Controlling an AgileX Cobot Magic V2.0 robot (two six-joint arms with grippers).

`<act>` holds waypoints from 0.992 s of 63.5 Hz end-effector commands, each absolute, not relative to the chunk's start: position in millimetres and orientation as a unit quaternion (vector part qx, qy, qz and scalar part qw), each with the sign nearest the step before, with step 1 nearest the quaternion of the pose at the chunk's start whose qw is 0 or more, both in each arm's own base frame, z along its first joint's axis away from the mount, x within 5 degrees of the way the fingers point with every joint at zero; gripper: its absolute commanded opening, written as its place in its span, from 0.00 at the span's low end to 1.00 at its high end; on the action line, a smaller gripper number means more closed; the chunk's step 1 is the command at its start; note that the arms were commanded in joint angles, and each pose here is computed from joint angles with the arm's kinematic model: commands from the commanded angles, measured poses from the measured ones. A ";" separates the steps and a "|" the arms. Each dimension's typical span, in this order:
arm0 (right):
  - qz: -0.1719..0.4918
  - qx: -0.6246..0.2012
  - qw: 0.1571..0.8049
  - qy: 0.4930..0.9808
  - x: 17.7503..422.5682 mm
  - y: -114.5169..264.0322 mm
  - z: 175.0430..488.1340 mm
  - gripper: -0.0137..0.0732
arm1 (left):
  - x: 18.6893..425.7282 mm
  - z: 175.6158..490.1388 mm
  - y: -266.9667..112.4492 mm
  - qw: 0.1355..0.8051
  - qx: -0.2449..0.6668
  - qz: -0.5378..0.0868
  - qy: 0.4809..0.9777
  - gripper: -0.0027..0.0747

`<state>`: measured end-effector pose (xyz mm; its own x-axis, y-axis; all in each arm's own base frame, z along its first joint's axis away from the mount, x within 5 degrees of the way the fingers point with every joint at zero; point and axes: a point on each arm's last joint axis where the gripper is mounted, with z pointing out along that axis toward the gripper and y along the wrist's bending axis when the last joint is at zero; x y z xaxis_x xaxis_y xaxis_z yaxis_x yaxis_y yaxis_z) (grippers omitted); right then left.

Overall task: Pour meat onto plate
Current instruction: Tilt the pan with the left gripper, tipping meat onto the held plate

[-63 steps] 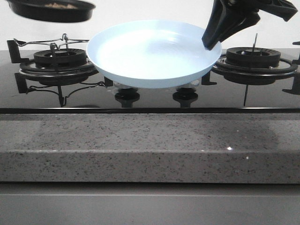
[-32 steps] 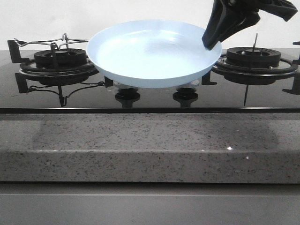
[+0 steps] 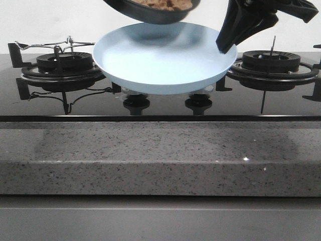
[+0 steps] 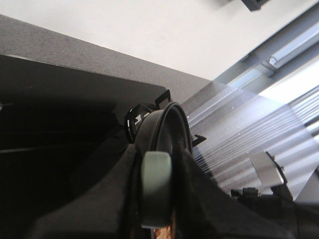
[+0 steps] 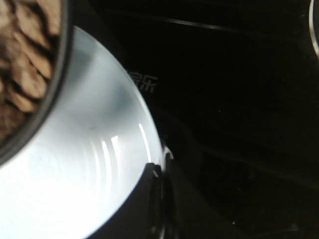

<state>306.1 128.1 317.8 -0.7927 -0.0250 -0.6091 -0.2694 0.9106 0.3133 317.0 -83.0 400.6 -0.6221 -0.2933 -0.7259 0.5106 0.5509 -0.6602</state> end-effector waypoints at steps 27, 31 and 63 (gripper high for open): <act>0.216 -0.072 0.355 0.907 303.0 128.0 340.5 0.09 | 250.4 466.6 -115.1 0.599 0.202 -0.302 0.714 0.03; 0.216 -0.072 0.355 0.907 303.0 128.0 340.5 0.09 | 247.3 467.1 -120.0 0.603 0.216 -0.292 0.710 0.03; 0.216 -0.072 0.355 0.907 303.0 128.0 340.5 0.09 | 222.7 470.4 -156.1 0.635 0.332 -0.207 0.666 0.03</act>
